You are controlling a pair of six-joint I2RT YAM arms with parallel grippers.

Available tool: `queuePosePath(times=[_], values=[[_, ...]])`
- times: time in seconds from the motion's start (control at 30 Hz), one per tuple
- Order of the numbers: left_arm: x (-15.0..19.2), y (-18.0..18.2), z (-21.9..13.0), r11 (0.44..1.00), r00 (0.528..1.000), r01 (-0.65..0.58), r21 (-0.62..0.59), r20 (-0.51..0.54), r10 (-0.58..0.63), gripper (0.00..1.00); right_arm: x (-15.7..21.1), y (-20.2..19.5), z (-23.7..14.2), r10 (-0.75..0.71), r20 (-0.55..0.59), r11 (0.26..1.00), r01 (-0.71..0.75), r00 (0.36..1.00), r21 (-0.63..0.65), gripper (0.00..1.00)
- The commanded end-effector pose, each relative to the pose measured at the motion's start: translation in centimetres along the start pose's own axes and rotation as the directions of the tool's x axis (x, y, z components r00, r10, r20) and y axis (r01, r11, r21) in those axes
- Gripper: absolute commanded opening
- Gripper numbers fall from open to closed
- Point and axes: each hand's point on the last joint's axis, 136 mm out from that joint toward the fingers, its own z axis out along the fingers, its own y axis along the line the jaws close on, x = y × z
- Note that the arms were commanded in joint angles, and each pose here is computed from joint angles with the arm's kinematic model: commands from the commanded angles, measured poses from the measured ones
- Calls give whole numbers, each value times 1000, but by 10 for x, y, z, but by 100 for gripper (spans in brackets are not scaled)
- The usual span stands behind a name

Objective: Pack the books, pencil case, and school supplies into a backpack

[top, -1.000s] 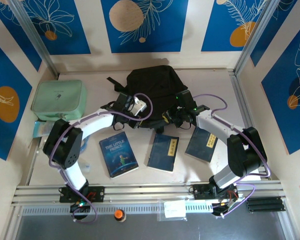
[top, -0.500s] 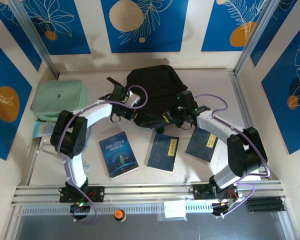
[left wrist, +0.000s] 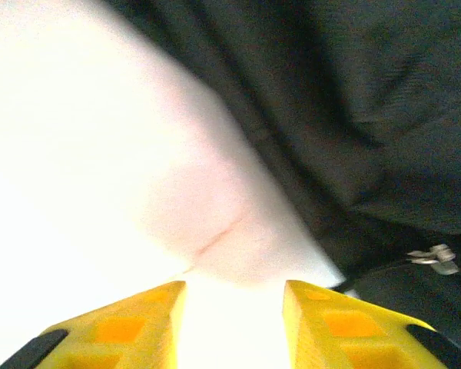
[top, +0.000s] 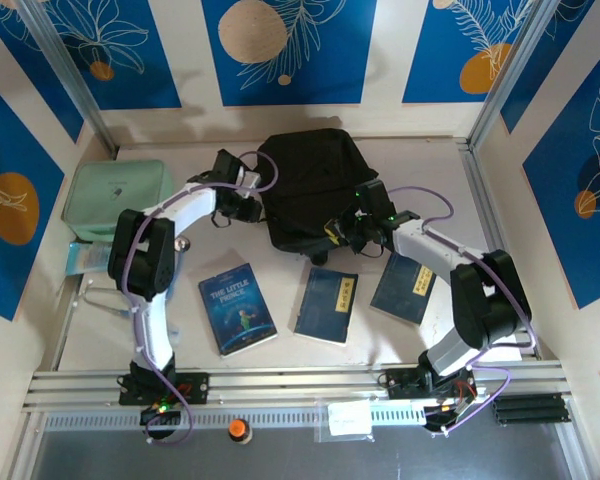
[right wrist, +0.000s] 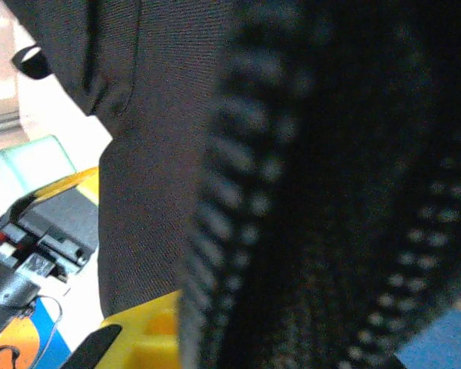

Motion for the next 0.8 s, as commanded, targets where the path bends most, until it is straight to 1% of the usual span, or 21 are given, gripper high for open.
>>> queuePosePath(times=[0.0,0.07,0.13,0.2,0.3,0.4,0.5,0.6,0.7,0.77], values=[[5,10,-40,994,996,81,-70,36,-79,43,-7,-3,2,-106,-13,994,107,994,33,29],[14,11,-58,988,991,125,-89,54,-121,49,-10,-6,-4,-157,0,986,157,988,56,40],[24,13,-78,978,983,175,-112,72,-167,55,-16,-7,-19,-208,46,976,204,977,83,51],[37,14,-98,969,975,213,-126,93,-202,61,-21,-2,-40,-282,108,957,271,953,107,60],[56,18,-123,948,956,278,-157,138,-258,74,-25,9,-67,-393,171,917,372,903,144,68],[75,23,-142,925,936,334,-180,176,-304,85,-15,28,-80,-515,180,856,491,838,165,70],[91,31,-156,899,913,390,-202,215,-348,95,14,51,-70,-643,117,764,626,757,158,71],[103,39,-163,873,890,436,-218,251,-382,100,51,72,-44,-741,24,667,732,671,139,72],[116,48,-164,842,860,494,-217,265,-436,100,93,85,-10,-809,-70,576,810,584,108,72],[127,54,-162,819,840,532,-215,259,-477,100,119,89,11,-834,-126,529,844,537,93,72]])
